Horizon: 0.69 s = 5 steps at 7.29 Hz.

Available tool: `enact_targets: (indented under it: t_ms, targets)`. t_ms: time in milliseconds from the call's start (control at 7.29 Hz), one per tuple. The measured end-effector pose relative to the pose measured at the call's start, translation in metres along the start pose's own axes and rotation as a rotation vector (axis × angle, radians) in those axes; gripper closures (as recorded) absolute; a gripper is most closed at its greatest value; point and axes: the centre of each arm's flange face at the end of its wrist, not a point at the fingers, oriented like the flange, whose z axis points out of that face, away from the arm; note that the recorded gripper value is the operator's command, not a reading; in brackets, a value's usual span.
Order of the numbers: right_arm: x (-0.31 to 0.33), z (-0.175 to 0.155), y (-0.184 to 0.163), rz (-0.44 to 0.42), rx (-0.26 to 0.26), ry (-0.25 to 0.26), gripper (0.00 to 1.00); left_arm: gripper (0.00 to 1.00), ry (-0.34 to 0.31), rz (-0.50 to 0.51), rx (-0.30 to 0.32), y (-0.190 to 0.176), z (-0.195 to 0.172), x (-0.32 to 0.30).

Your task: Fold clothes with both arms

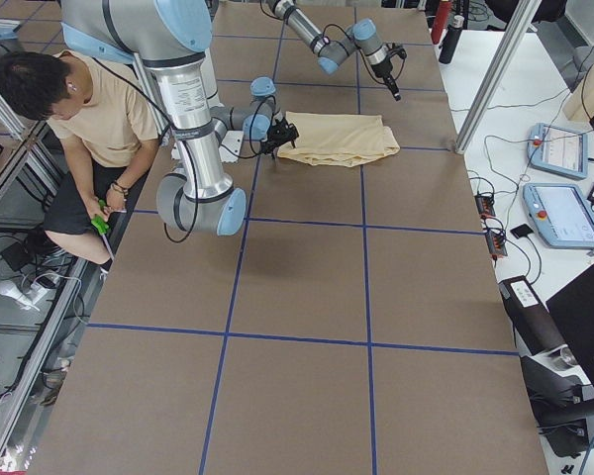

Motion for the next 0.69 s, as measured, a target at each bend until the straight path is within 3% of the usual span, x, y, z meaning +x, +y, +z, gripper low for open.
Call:
enact_targets:
  t_ms: [275, 686]
  targets:
    - [-0.025, -0.002, -0.012, 0.022, 0.021, -0.024, 0.07, 0.51, 0.002, -0.003, 0.001, 0.001, 0.0, 0.0]
    - [-0.037, 0.002, -0.009, 0.031, 0.025, -0.02, 0.08, 0.51, 0.008, -0.011, -0.001, 0.003, -0.002, 0.002]
